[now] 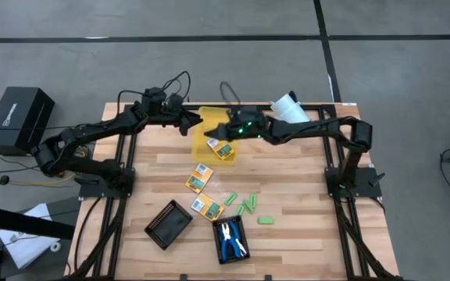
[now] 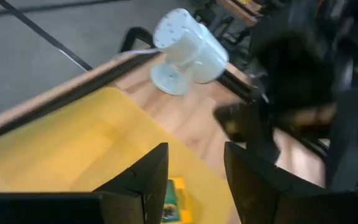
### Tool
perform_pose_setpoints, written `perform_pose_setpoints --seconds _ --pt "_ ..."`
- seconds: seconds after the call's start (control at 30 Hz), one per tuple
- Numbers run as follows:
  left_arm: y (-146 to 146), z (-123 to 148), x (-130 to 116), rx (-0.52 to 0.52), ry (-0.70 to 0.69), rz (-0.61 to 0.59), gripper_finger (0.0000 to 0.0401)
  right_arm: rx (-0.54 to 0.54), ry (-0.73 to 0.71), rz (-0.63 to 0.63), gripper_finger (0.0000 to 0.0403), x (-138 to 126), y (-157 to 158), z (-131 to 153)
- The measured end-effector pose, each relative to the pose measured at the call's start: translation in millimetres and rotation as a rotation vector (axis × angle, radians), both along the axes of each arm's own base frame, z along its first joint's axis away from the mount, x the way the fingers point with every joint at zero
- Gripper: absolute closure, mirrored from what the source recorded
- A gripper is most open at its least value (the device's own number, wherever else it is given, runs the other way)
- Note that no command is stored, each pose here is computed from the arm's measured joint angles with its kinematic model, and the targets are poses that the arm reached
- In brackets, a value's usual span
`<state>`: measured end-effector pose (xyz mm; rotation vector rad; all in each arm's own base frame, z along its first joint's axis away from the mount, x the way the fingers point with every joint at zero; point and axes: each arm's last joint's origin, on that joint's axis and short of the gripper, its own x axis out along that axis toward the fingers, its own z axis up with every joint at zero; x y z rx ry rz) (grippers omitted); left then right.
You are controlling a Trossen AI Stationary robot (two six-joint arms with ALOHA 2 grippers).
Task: Pick & Place School Supplies
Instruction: Put the box of crayon into the yellow bin
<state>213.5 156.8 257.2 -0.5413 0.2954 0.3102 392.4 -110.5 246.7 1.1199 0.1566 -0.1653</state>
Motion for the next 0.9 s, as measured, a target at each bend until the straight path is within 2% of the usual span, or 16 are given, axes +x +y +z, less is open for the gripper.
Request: perform_pose_setpoints --seconds 0.13,0.23,0.53,0.7,0.9 --pt "-4.0 0.1 1.5 -0.022 -0.017 -0.092 0.0251 -0.088 -0.070 -0.010 0.0197 -17.6 -6.3 33.2" --pt "-10.1 -2.5 3.6 -0.080 -0.004 -0.140 0.0251 -0.156 -0.111 -0.015 0.0211 -37.1 -7.9 62.3" --pt "-59.2 -31.0 7.4 -0.361 0.312 -0.259 0.0251 -0.327 -0.122 -0.004 0.0244 -100.9 7.3 125.6" --pt "-82.7 -32.3 15.0 -0.459 0.352 -0.288 0.0251 -0.395 -0.135 -0.001 0.0251 -124.6 16.1 143.7" --pt "-107.6 -35.0 20.8 -0.518 0.422 -0.204 0.0239 -0.437 -0.090 0.032 0.0252 -139.6 26.5 148.6"
